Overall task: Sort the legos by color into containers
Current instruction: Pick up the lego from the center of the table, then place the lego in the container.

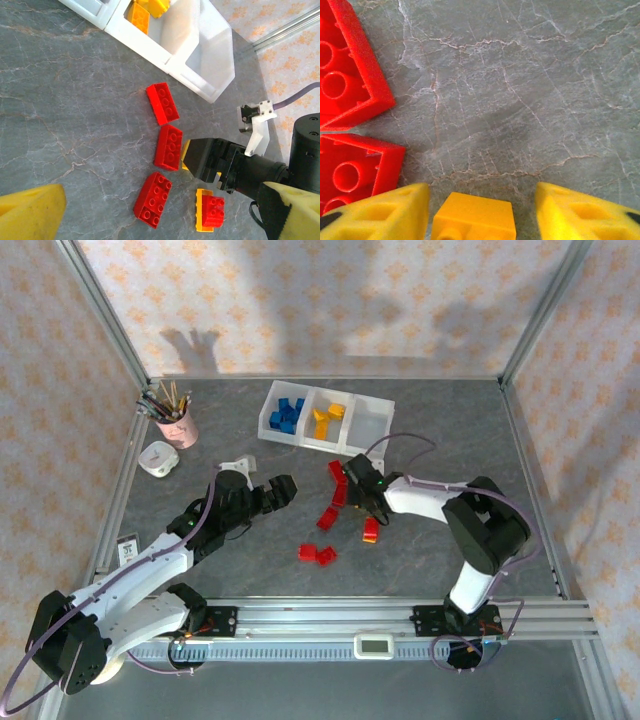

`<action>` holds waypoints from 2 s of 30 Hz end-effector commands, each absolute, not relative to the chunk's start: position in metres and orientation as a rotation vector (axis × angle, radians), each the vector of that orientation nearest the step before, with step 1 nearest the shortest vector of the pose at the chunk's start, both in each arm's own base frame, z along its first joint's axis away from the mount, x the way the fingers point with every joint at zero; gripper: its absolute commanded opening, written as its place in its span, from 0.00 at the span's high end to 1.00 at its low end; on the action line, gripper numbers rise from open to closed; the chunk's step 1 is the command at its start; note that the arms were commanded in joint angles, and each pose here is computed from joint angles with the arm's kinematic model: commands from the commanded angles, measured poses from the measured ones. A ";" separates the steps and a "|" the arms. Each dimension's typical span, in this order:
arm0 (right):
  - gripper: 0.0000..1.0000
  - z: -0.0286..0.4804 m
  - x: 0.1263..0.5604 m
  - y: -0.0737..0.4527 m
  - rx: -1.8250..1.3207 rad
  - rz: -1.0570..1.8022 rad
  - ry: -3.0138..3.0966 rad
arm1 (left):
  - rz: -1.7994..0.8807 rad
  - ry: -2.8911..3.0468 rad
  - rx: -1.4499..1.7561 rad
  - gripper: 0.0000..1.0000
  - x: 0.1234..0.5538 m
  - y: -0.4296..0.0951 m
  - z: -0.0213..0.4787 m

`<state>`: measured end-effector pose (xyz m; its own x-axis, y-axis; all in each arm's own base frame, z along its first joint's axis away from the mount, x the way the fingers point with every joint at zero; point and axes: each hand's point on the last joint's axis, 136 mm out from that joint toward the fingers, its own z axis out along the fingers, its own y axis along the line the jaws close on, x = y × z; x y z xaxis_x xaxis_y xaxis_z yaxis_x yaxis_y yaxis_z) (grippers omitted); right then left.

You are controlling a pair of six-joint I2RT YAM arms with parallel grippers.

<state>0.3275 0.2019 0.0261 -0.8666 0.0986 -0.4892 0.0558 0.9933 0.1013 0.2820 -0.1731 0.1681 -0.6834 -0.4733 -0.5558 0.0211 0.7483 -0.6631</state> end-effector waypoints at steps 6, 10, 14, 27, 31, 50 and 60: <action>0.69 0.034 0.338 0.205 0.084 0.100 2.577 | -0.826 2.146 -0.351 0.01 0.287 -0.170 0.179; 0.77 0.060 0.351 0.209 0.062 0.103 2.516 | -0.813 2.138 -0.341 0.01 0.289 -0.170 0.184; 0.77 0.094 0.373 0.221 0.034 0.117 2.433 | -0.783 2.110 -0.334 0.01 0.294 -0.165 0.197; 0.75 0.119 0.484 0.267 0.031 0.032 2.288 | -0.727 2.043 -0.436 0.01 0.327 -0.129 0.220; 0.75 0.115 0.516 0.275 0.028 -0.015 2.265 | -0.691 2.040 -0.438 0.01 0.333 -0.124 0.223; 0.38 0.179 0.519 0.285 0.006 0.083 2.201 | -0.707 2.025 -0.404 0.01 0.335 -0.127 0.237; 0.24 0.168 0.419 0.231 0.080 0.170 2.335 | -0.763 2.059 -0.312 0.01 0.311 -0.150 0.228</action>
